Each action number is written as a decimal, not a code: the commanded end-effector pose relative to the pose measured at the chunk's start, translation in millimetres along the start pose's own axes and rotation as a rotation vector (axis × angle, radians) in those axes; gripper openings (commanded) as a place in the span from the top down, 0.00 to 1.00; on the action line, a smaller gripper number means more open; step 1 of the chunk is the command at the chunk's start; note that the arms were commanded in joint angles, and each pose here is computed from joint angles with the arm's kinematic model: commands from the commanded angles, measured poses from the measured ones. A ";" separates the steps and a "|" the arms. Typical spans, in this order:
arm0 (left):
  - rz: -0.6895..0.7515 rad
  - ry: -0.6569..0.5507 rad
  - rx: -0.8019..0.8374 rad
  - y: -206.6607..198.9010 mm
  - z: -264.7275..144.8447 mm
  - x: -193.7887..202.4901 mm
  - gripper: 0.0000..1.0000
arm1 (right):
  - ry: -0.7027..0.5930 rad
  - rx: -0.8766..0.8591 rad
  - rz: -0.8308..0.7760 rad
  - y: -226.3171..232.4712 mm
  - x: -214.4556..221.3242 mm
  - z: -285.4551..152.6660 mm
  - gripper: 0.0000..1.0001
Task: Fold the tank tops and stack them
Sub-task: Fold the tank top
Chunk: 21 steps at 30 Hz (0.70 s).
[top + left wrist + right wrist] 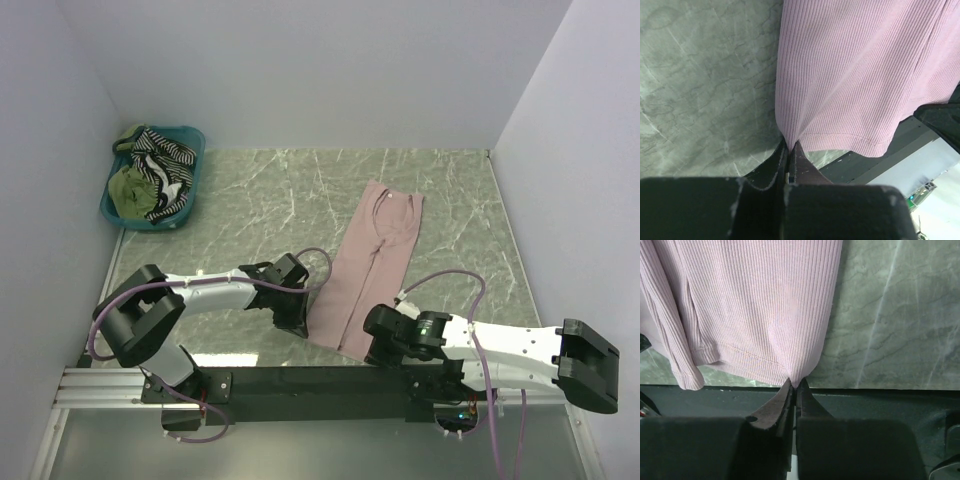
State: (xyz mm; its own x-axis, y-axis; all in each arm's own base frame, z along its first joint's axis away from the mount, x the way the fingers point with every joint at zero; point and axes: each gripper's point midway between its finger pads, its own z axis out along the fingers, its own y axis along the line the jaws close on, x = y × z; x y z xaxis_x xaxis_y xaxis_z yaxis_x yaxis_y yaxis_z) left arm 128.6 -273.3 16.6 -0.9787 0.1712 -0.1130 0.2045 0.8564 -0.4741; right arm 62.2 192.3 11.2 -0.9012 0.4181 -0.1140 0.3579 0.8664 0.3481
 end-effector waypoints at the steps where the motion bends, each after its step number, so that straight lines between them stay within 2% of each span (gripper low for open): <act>1: 0.033 -0.014 -0.101 20.1 -4.3 0.9 0.99 | -0.034 0.006 -0.045 4.8 -6.1 -5.6 1.00; 7: -0.016 0.004 -0.134 31.8 -14.9 19.8 0.99 | 0.009 -0.001 -0.128 19.6 9.1 -18.3 1.00; 12: -0.035 0.001 -0.112 20.8 -26.5 26.6 0.99 | 0.037 -0.003 -0.133 20.1 20.9 -27.3 1.00; 17: -0.015 -0.071 -0.111 1.7 -37.3 -16.2 0.99 | -0.021 -0.022 -0.087 20.9 1.8 -34.9 1.00; 21: -0.013 -0.149 -0.049 -26.0 -51.2 -66.0 0.99 | -0.081 -0.037 -0.076 26.8 -23.1 -40.2 1.00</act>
State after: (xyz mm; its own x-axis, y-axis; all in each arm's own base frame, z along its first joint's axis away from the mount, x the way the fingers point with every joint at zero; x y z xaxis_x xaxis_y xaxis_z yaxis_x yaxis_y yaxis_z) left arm 152.2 -264.4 54.4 -0.9825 0.1062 -0.1532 0.1601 0.9016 -0.4018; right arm 59.4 202.4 44.1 -0.9293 0.3422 -0.1391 0.2739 0.8909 0.3623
